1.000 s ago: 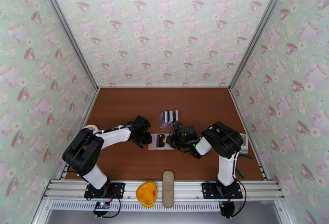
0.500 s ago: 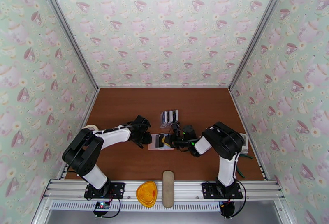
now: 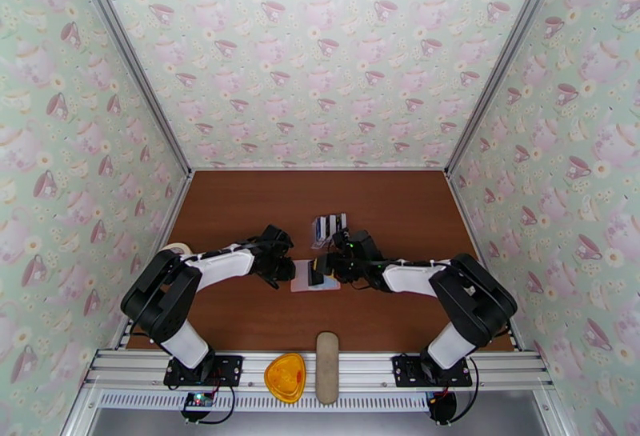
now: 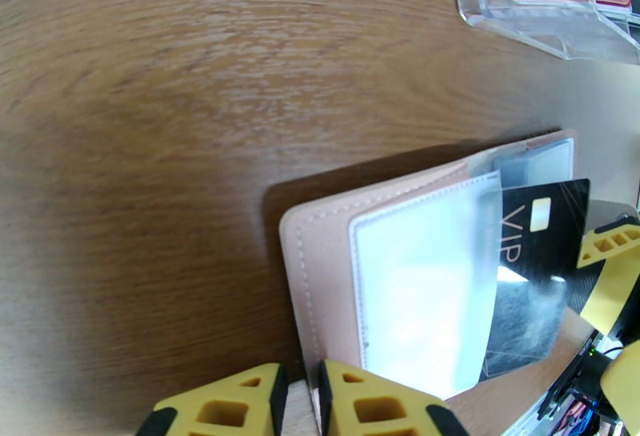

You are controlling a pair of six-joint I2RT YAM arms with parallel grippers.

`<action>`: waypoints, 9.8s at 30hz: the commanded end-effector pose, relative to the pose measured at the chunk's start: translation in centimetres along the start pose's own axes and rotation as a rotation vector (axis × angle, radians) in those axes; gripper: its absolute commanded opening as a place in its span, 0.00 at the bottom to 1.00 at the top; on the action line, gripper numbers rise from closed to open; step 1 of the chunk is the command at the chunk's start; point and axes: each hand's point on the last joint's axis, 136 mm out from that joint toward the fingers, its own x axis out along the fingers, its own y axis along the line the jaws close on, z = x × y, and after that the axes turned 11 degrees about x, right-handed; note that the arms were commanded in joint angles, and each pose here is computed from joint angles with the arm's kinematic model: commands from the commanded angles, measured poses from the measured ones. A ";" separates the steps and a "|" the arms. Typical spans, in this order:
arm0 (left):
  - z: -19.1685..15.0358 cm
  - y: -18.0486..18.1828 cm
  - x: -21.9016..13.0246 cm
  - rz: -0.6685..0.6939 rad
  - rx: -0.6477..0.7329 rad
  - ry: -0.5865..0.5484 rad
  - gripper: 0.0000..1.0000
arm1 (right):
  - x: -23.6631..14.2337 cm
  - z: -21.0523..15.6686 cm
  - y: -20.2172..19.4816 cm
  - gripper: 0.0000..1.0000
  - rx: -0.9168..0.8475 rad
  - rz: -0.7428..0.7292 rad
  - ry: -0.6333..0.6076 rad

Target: Put the credit cards into the card holder

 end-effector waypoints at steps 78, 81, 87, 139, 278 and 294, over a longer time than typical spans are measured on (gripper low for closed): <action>-3.7 1.7 2.8 0.001 -0.060 0.096 0.12 | 1.9 0.1 -2.0 0.48 -0.189 -0.682 -0.050; -3.7 1.7 2.9 0.000 -0.060 0.098 0.12 | 1.9 0.1 -2.1 0.48 -0.187 -0.686 -0.046; -3.6 1.6 2.9 -0.005 -0.058 0.094 0.12 | 2.2 -0.1 -2.3 0.48 -0.180 -0.685 -0.036; -3.6 1.7 2.9 -0.005 -0.059 0.093 0.12 | 3.5 -0.5 -0.1 0.46 -0.256 -0.695 -0.007; -3.3 -1.9 1.1 -0.077 0.021 0.030 0.42 | 1.5 2.8 -2.8 0.51 -0.162 -0.381 0.019; -3.2 -3.1 0.9 -0.180 0.012 0.010 0.52 | 2.4 1.2 -1.0 0.51 -0.138 -0.316 0.035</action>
